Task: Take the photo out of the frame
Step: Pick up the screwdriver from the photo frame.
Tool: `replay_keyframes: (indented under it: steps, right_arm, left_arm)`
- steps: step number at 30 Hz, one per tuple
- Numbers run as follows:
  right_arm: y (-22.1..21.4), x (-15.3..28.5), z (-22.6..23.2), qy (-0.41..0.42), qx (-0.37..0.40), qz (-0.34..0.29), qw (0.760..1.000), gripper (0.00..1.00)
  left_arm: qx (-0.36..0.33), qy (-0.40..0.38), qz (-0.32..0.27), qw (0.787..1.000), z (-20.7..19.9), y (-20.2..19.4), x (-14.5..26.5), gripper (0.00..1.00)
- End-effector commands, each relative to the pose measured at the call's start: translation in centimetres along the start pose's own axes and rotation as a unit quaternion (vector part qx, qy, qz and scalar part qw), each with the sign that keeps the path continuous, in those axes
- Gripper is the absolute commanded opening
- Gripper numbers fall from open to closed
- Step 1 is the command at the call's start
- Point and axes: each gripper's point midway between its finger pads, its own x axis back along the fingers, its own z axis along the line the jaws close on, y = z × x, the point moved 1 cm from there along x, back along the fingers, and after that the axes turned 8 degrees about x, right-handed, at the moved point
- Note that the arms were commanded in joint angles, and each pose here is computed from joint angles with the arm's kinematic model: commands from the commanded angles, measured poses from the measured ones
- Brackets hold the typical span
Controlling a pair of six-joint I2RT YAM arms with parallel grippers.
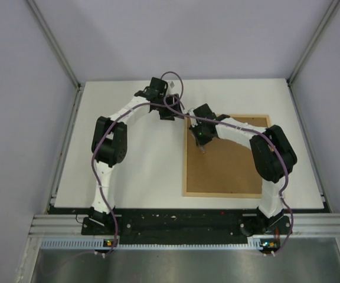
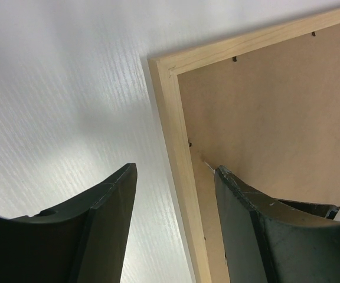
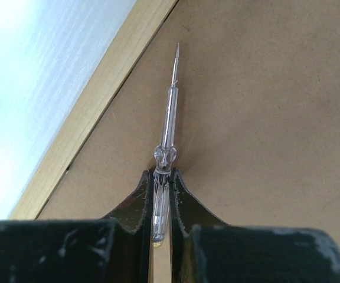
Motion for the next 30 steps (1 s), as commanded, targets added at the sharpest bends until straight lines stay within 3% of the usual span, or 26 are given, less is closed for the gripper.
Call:
replay_keyframes:
  steps: [1,5,12,21,30]
  right_arm:
    - [2.6,3.5,-2.0,-0.026,0.0,-0.043,0.999,0.0]
    - [3.4,8.0,-7.3,-0.061,-0.046,-0.082,0.994,0.0]
    - [0.6,13.8,-14.4,-0.116,-0.123,-0.123,0.978,0.0]
    - [-0.8,16.5,-14.8,-0.146,-0.13,-0.164,0.967,0.0]
    - [-0.6,17.4,-14.8,-0.156,-0.126,-0.181,0.963,0.0]
  left_arm:
    - [-0.026,0.0,0.0,1.0,-1.0,-0.3,-0.6,0.61]
    - [-0.049,0.026,0.002,0.998,-1.4,-0.8,-1.3,0.61]
    - [-0.069,0.074,0.006,0.995,-1.0,-1.0,-3.4,0.62]
    - [-0.108,0.133,-0.002,0.985,-0.8,-1.8,-4.5,0.63]
    - [-0.119,0.144,0.005,0.982,-1.1,-2.7,-4.7,0.61]
